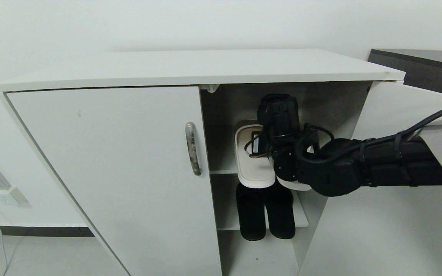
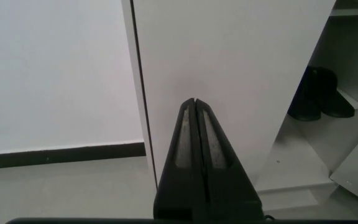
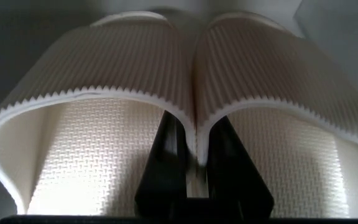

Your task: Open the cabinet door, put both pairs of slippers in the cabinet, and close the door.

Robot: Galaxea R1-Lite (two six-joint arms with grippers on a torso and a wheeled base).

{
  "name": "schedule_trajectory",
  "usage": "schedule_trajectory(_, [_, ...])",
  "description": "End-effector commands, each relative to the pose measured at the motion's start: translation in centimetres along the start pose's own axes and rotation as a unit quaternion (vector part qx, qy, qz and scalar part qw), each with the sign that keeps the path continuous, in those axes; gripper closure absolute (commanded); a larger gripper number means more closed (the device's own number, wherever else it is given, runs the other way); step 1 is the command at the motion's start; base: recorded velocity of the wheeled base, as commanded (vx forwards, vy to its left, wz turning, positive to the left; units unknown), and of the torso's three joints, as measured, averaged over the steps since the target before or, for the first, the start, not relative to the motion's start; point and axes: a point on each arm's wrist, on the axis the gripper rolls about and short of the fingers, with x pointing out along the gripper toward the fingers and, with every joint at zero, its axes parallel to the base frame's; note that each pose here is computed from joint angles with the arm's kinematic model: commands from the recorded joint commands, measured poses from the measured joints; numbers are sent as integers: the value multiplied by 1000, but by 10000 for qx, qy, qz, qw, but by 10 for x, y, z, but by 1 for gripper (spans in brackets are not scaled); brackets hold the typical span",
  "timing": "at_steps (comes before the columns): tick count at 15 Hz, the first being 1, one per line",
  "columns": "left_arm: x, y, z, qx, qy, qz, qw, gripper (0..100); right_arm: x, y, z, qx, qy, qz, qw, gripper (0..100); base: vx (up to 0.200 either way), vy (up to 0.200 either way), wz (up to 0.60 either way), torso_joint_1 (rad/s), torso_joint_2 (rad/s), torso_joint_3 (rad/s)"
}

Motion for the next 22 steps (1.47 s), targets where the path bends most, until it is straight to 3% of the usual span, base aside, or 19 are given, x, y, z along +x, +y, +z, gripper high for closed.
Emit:
schedule_trajectory(1, [0, 0, 0, 1, 9, 1, 10000, 100, 15, 4, -5, -14, 14, -83, 10000, 100, 0, 0, 0, 0, 0, 0])
schedule_trajectory(14, [0, 0, 0, -7, 9, 1, 10000, 100, 24, 1, -5, -124, 197, -60, 9997, 100, 0, 0, 0, 0, 0, 0])
schedule_trajectory(15, [0, 0, 0, -6, 2, 1, 10000, 100, 23, 1, -5, -129, 203, -61, 9997, 0, 0, 0, 0, 0, 0, 0])
schedule_trajectory(22, [0, 0, 0, -14, 2, 1, 10000, 100, 2, -5, -4, -211, 280, 34, 9994, 0, 0, 0, 0, 0, 0, 0])
